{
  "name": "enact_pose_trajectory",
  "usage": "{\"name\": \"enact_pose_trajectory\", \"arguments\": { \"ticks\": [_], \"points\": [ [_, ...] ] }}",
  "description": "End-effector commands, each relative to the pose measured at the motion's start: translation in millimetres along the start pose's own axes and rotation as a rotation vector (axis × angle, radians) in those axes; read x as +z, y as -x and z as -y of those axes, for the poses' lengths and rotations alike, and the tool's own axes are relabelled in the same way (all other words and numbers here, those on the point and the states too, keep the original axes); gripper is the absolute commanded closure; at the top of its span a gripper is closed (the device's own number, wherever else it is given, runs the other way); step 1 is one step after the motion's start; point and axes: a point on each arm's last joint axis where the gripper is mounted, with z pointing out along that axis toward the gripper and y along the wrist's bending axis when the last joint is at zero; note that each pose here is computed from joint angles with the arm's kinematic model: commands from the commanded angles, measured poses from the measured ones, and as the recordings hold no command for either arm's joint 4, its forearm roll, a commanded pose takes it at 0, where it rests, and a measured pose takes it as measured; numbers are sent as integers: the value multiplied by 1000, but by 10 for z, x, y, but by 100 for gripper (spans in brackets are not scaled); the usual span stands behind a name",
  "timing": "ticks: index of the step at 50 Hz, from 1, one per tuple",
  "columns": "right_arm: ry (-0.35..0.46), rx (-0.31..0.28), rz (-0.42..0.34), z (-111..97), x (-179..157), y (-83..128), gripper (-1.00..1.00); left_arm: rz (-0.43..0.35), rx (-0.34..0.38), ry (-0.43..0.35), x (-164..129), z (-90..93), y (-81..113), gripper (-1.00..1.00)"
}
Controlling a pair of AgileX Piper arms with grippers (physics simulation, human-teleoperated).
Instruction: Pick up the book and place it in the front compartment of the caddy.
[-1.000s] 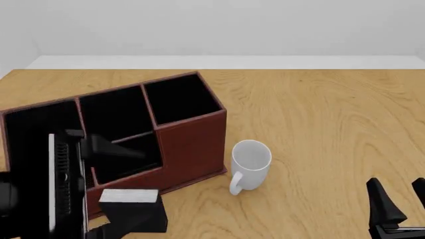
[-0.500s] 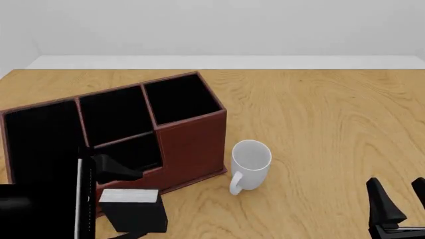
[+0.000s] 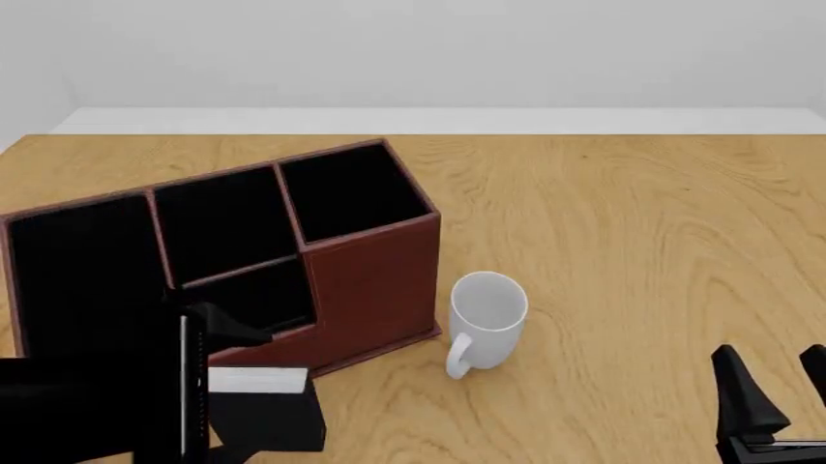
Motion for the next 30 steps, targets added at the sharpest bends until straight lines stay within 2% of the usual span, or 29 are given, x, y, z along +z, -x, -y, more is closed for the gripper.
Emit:
{"name": "enact_pose_trajectory", "arguments": {
  "ticks": [1, 30],
  "points": [
    [0, 0, 0, 0, 0, 0, -100, -18, -10, 7, 76, -1, -55, -100],
    [0, 0, 0, 0, 0, 0, -100, -55, -57, 16, 273, -28, -138, -100]
  ]
}}
